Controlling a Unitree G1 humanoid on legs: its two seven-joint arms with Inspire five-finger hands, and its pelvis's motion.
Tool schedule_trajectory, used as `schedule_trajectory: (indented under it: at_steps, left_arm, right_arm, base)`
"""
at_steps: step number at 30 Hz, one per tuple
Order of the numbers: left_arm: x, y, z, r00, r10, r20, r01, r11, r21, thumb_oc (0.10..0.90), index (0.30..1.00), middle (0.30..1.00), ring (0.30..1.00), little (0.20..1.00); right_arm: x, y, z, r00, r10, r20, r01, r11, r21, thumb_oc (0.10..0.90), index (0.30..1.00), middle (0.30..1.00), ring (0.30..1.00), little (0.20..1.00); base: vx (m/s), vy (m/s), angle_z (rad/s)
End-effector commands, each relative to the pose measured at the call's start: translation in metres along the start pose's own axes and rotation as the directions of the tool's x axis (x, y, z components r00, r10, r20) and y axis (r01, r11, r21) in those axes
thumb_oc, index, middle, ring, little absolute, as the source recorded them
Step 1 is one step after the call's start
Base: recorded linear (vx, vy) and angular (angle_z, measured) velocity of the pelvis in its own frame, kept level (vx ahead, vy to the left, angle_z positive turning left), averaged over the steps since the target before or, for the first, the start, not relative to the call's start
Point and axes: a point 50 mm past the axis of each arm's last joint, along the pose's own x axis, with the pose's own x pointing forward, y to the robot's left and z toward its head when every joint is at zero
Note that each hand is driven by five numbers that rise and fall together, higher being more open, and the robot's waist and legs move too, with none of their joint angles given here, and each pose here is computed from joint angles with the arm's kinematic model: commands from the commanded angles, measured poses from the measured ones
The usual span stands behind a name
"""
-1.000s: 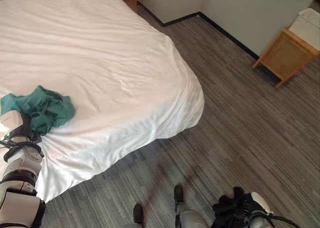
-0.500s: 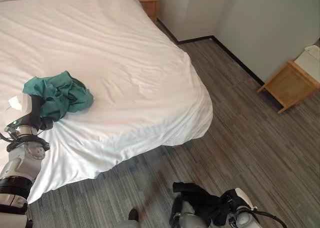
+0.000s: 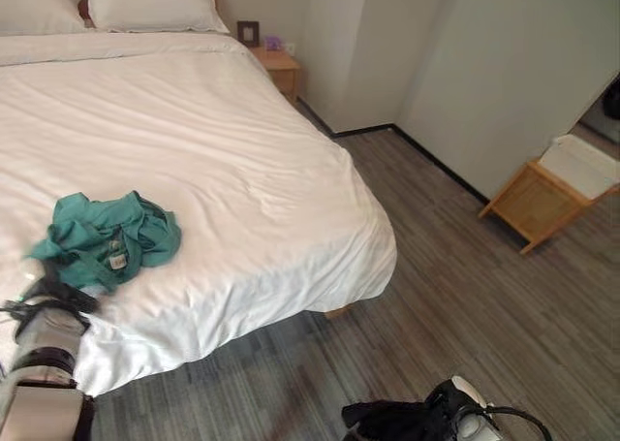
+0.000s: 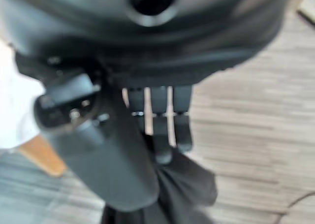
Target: Pick up bed clothes into laundry basket.
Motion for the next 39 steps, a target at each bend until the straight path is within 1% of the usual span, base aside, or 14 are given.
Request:
schedule_trajectory:
  at_steps: [1, 2, 3, 6, 9, 12, 14, 18, 21, 27, 28, 29, 33, 39]
  left_arm:
    - [0.007, 0.137, 0.045, 0.879, 0.46, 0.124, -0.433, 0.88, -0.197, 0.8, 0.9, 0.9, 0.9, 0.9]
    - [0.007, 0.138, 0.044, 0.879, 0.461, 0.123, -0.434, 0.879, -0.196, 0.8, 0.9, 0.9, 0.9, 0.9]
    - [-0.007, 0.181, 0.061, 0.81, 0.534, 0.242, -0.484, 0.842, -0.239, 0.8, 0.9, 0.9, 0.9, 0.9]
    - [-0.033, 0.225, 0.078, 0.673, 0.659, 0.336, -0.568, 0.752, -0.334, 0.8, 0.9, 0.9, 0.9, 0.9]
    - [-0.036, 0.226, 0.082, 0.659, 0.665, 0.351, -0.553, 0.745, -0.372, 0.8, 0.9, 0.9, 0.9, 0.9]
    - [-0.032, 0.199, 0.097, 0.683, 0.628, 0.373, -0.445, 0.763, -0.468, 0.8, 0.9, 0.9, 0.9, 0.9]
    - [-0.03, 0.194, 0.101, 0.69, 0.616, 0.38, -0.432, 0.771, -0.468, 0.8, 0.9, 0.9, 0.9, 0.9]
    - [-0.016, 0.154, 0.107, 0.765, 0.543, 0.347, -0.373, 0.812, -0.448, 0.8, 0.9, 0.9, 0.9, 0.9]
    - [-0.013, 0.139, 0.108, 0.79, 0.511, 0.339, -0.338, 0.824, -0.454, 0.8, 0.9, 0.9, 0.9, 0.9]
    - [0.002, 0.097, 0.083, 0.894, 0.396, 0.208, -0.287, 0.864, -0.414, 0.8, 0.9, 0.9, 0.9, 0.9]
    - [0.005, 0.092, 0.079, 0.913, 0.365, 0.185, -0.27, 0.877, -0.396, 0.497, 0.446, 0.446, 0.446, 0.446]
    - [0.007, 0.082, 0.074, 0.934, 0.317, 0.166, -0.242, 0.901, -0.359, 0.4, 0.3, 0.3, 0.3, 0.3]
    - [0.012, 0.053, 0.043, 0.979, 0.199, 0.046, -0.179, 0.946, -0.269, 0.4, 0.3, 0.3, 0.3, 0.3]
    - [0.015, 0.068, 0.009, 0.977, 0.195, -0.082, -0.207, 0.96, -0.19, 0.4, 0.3, 0.3, 0.3, 0.3]
  right_arm:
    - [0.003, -0.034, -0.019, 0.991, -0.12, -0.062, 0.12, 0.993, -0.004, 0.4, 0.3, 0.3, 0.3, 0.3]
    - [0.003, -0.033, -0.019, 0.991, -0.119, -0.06, 0.119, 0.993, -0.004, 0.4, 0.3, 0.3, 0.3, 0.3]
    - [0.001, -0.024, -0.029, 0.992, -0.083, -0.091, 0.085, 0.996, 0.02, 0.4, 0.3, 0.3, 0.3, 0.3]
    - [-0.004, -0.008, -0.036, 0.995, -0.031, -0.1, 0.035, 0.999, 0.039, 0.4, 0.3, 0.3, 0.3, 0.3]
    - [-0.005, -0.004, -0.035, 0.996, -0.02, -0.089, 0.024, 0.999, 0.047, 0.4, 0.3, 0.3, 0.3, 0.3]
    - [-0.003, -0.005, -0.019, 0.999, -0.033, -0.032, 0.035, 0.998, 0.061, 0.4, 0.3, 0.3, 0.3, 0.3]
    - [-0.002, -0.007, -0.017, 0.999, -0.041, -0.025, 0.042, 0.997, 0.063, 0.4, 0.3, 0.3, 0.3, 0.3]
    - [-0.001, -0.012, -0.007, 0.997, -0.072, 0.014, 0.071, 0.996, 0.052, 0.4, 0.3, 0.3, 0.3, 0.3]
    - [-0.001, -0.012, -0.001, 0.996, -0.089, 0.031, 0.087, 0.995, 0.049, 0.4, 0.3, 0.3, 0.3, 0.3]
    - [0.001, -0.013, 0.018, 0.99, -0.116, 0.082, 0.114, 0.993, 0.032, 0.4, 0.3, 0.3, 0.3, 0.3]
    - [0.001, -0.017, 0.02, 0.988, -0.127, 0.085, 0.125, 0.992, 0.035, 0.4, 0.3, 0.3, 0.3, 0.3]
    - [0.002, -0.02, 0.022, 0.987, -0.136, 0.089, 0.133, 0.99, 0.036, 0.4, 0.3, 0.3, 0.3, 0.3]
    - [0.004, -0.027, 0.029, 0.982, -0.161, 0.097, 0.157, 0.987, 0.047, 0.4, 0.3, 0.3, 0.3, 0.3]
    - [0.004, -0.032, 0.029, 0.98, -0.168, 0.107, 0.163, 0.985, 0.05, 0.4, 0.3, 0.3, 0.3, 0.3]
  base:
    - [0.0, 0.0, 0.0]
    - [0.02, -0.041, 0.0]
    - [0.03, -0.043, 0.03]
    - [0.03, -0.07, 0.05]
    - [0.0, -0.022, 0.02]
    - [0.02, -0.022, -0.04]
    - [0.0, -0.022, -0.06]
    - [-0.01, -0.033, -0.11]
    - [-0.03, -0.048, -0.4]
    - [-0.06, -0.037, -0.41]
    - [-0.13, -0.052, -0.15]
    - [-0.09, -0.034, -0.1]
    - [-0.09, -0.038, -0.03]
    - [0.02, 0.022, -0.12]
